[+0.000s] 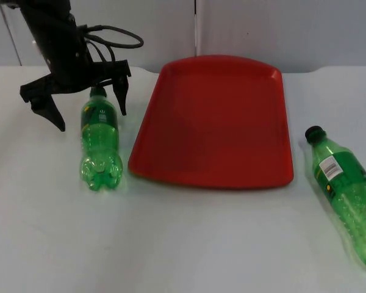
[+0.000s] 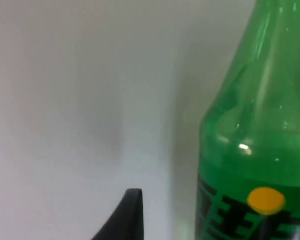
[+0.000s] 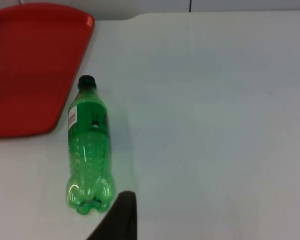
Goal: Place the bottle upright on the tray.
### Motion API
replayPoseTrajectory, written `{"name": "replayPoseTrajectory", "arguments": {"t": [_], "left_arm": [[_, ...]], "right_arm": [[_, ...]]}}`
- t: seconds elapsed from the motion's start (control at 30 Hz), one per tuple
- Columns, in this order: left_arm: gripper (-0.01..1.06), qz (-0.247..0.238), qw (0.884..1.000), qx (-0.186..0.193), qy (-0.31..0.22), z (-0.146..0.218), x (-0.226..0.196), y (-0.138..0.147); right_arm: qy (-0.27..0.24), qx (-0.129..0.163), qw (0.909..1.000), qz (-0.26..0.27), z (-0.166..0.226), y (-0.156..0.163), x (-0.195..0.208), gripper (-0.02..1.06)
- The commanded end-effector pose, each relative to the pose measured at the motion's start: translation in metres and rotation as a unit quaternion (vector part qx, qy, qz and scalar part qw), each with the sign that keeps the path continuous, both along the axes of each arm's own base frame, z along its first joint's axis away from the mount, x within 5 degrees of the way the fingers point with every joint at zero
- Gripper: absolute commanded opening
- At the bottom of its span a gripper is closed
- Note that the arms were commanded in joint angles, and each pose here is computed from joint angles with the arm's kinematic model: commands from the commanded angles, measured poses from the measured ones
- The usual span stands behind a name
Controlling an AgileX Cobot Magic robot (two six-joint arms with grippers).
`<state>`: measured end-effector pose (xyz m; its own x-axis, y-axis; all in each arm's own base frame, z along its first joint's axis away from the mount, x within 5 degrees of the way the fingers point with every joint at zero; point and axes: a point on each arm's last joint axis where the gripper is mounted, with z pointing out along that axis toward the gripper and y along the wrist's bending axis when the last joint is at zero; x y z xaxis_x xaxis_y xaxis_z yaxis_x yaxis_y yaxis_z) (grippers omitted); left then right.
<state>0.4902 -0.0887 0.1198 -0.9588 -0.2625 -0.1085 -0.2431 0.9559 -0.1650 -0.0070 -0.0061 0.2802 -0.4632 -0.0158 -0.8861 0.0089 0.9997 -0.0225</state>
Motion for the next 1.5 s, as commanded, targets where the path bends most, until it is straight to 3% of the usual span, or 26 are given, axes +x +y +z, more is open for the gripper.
{"name": "replayPoseTrajectory", "arguments": {"t": [0.0, 0.4, 1.0, 1.07, 1.17, 1.2, 1.33, 1.37, 1.43, 1.47], "left_arm": [[1.05, 0.0, 1.0, -0.016, -0.008, 0.0, 0.002, -0.004], [1.05, -0.007, 0.999, -0.027, -0.017, -0.015, 0.006, -0.004], [1.03, -0.062, 0.998, -0.024, -0.02, -0.029, 0.007, -0.005], [0.93, -0.062, 0.998, -0.024, -0.02, -0.029, 0.007, -0.005], [0.66, -0.064, 0.998, -0.024, -0.012, -0.03, 0.006, -0.005], [0.66, -0.064, 0.998, -0.024, -0.012, -0.03, 0.006, -0.005], [0.24, -0.062, 0.998, -0.022, -0.007, -0.029, 0.005, -0.005], [0.24, -0.062, 0.998, -0.022, -0.007, -0.029, 0.005, -0.005], [0.02, -0.066, 0.998, -0.022, -0.007, -0.028, 0.004, -0.005], [0.0, -0.067, 0.997, -0.022, -0.007, -0.028, 0.004, -0.005]], "right_arm": [[-0.005, 0.0, 1.0, -0.001, 0.0, 0.0, 0.0, 1.05], [-0.005, 0.0, 1.0, -0.001, 0.0, 0.0, 0.0, 1.05], [-0.005, 0.0, 1.0, -0.001, 0.0, 0.0, 0.0, 1.05], [-0.005, 0.0, 1.0, -0.001, 0.0, 0.0, 0.0, 1.05], [-0.005, 0.0, 1.0, -0.001, 0.0, 0.0, 0.0, 1.05], [-0.005, 0.0, 1.0, -0.001, 0.0, 0.0, 0.0, 1.05], [-0.005, 0.0, 1.0, -0.001, 0.0, 0.0, 0.0, 1.05], [-0.005, 0.0, 1.0, -0.001, 0.0, 0.0, 0.0, 1.05], [-0.005, 0.0, 1.0, -0.001, 0.0, 0.0, 0.0, 1.05], [-0.005, 0.0, 1.0, -0.001, 0.0, 0.0, 0.0, 1.05]]}}
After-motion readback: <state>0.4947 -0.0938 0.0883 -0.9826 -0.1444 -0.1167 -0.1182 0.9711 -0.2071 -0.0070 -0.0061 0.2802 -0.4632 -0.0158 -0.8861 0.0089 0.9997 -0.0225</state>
